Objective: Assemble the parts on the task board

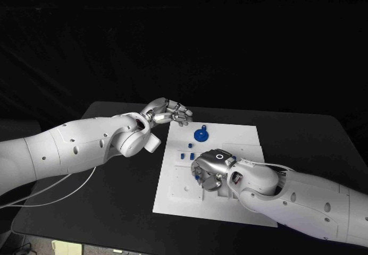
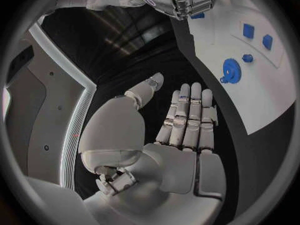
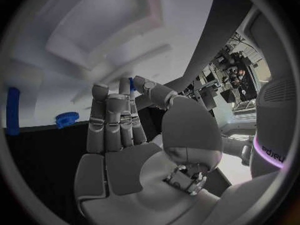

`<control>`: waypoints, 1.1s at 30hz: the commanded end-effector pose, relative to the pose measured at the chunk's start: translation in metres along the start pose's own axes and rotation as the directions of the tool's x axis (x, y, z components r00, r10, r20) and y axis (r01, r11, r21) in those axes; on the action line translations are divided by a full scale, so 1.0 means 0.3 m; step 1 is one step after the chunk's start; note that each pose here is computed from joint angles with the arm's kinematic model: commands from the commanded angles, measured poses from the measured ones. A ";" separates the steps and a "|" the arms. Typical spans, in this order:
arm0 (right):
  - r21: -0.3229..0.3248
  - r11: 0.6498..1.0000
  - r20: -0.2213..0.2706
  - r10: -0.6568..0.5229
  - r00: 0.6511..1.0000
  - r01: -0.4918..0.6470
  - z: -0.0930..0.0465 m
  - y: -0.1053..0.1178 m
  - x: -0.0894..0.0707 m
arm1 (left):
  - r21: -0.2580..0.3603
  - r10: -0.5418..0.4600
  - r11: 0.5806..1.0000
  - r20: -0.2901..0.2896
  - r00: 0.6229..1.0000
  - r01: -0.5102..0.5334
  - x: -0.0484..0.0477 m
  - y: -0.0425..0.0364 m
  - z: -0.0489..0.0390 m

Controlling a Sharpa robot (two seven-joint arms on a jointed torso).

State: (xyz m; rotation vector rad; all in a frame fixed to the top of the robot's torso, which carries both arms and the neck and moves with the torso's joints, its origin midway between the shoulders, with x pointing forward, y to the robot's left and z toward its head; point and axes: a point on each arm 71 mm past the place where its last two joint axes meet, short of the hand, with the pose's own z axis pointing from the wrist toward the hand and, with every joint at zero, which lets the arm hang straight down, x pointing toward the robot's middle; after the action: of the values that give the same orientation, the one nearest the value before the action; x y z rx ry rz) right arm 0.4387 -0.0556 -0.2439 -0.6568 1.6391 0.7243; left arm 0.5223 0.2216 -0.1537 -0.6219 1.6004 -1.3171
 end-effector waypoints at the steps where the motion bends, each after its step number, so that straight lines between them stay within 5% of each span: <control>1: 0.009 0.997 0.029 0.072 0.997 -0.073 -0.015 -0.015 0.009 | 0.009 -0.008 1.000 -0.016 1.000 0.008 0.005 -0.004 0.000; 14: 0.021 0.986 0.086 0.160 0.983 -0.163 -0.067 -0.035 -0.029 | 0.006 -0.009 1.000 -0.019 1.000 0.009 0.004 -0.002 0.003; 19: 0.022 0.977 0.158 0.207 0.965 -0.213 -0.096 -0.057 -0.130 | 0.006 -0.010 1.000 -0.019 1.000 0.010 0.003 -0.001 0.004; 26: 0.048 0.966 0.131 0.245 0.961 -0.253 -0.154 -0.120 -0.257 | 0.009 -0.003 1.000 0.002 1.000 0.003 -0.017 0.005 0.002; 29: 0.066 0.952 0.054 0.295 0.954 -0.298 -0.172 -0.169 -0.271 | 0.010 -0.004 1.000 0.000 1.000 0.004 -0.018 0.006 0.001; 33: 0.104 0.949 0.055 0.292 0.955 -0.297 -0.197 -0.222 -0.280 | 0.009 -0.004 1.000 0.002 1.000 0.004 -0.021 0.007 0.001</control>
State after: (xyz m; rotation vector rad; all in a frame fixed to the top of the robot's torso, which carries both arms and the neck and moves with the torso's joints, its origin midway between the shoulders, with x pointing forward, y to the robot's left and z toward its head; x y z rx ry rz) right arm 0.4679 -0.1424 -0.1544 -0.3156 1.6599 0.8030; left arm 0.5263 0.2287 -0.1548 -0.6303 1.5964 -1.3000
